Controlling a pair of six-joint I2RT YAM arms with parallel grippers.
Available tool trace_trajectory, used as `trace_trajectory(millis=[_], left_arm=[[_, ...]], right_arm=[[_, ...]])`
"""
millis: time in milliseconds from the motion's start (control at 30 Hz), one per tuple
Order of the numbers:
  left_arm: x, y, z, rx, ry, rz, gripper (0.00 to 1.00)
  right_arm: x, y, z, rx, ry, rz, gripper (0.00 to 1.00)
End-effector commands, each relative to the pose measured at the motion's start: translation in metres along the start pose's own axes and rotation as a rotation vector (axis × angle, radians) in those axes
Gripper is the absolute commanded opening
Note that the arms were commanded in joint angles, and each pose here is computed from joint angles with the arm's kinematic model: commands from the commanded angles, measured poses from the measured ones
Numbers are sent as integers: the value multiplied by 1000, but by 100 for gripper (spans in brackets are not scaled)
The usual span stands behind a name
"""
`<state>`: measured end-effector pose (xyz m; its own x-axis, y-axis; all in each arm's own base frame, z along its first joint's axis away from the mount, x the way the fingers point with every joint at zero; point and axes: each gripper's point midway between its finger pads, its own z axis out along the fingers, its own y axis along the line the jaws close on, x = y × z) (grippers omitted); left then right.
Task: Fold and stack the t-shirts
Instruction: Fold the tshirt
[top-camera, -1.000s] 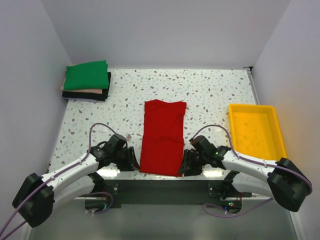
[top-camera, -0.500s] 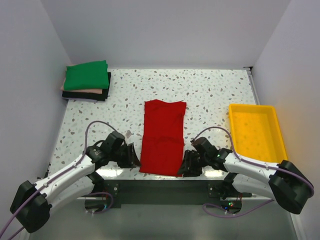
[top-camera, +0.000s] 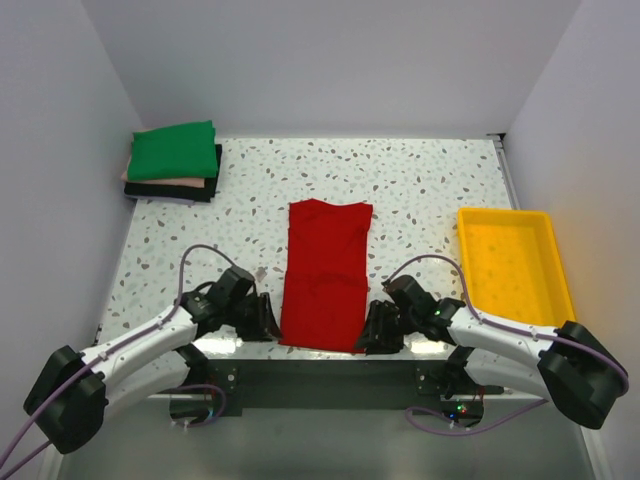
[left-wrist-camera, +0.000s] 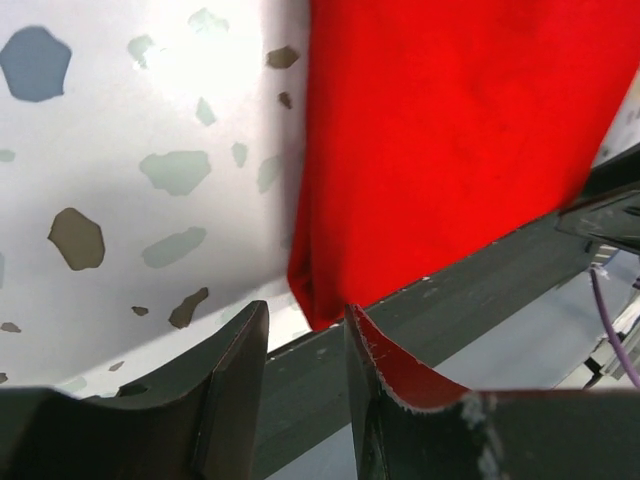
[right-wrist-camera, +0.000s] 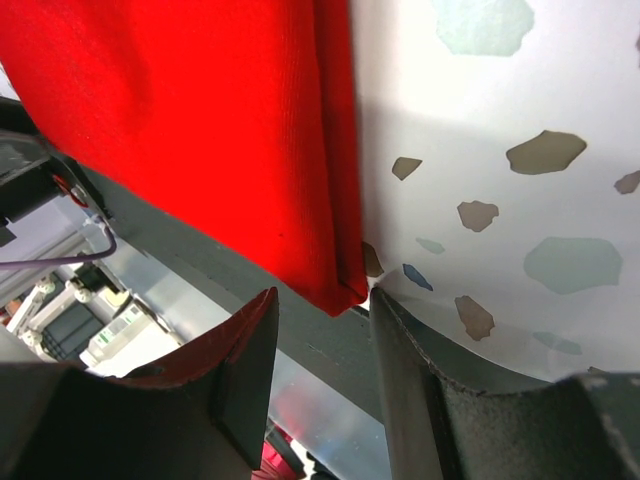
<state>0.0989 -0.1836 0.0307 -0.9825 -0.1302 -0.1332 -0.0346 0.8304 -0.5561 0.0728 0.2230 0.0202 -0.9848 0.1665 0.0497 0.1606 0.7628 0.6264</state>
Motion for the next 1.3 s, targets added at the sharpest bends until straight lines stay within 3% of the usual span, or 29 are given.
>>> trace_trajectory(millis=[0, 300, 600, 1033, 1100, 1267], left_arm=[[1, 3, 7, -3, -9, -9, 40], [17, 9, 22, -40, 40, -1, 39], [17, 14, 21, -70, 35, -3, 34], [-5, -11, 16, -24, -24, 38, 0], [-4, -14, 14, -14, -20, 48, 0], [-3, -24, 4, 26, -15, 74, 0]], right_arm=[[3, -33, 6, 106, -16, 23, 46], [7, -42, 10, 117, -4, 29, 43], [8, -46, 10, 124, -7, 31, 31], [-9, -29, -1, 123, -78, -25, 6], [-13, -22, -5, 115, -95, -52, 0], [-16, -10, -18, 83, -117, -131, 0]])
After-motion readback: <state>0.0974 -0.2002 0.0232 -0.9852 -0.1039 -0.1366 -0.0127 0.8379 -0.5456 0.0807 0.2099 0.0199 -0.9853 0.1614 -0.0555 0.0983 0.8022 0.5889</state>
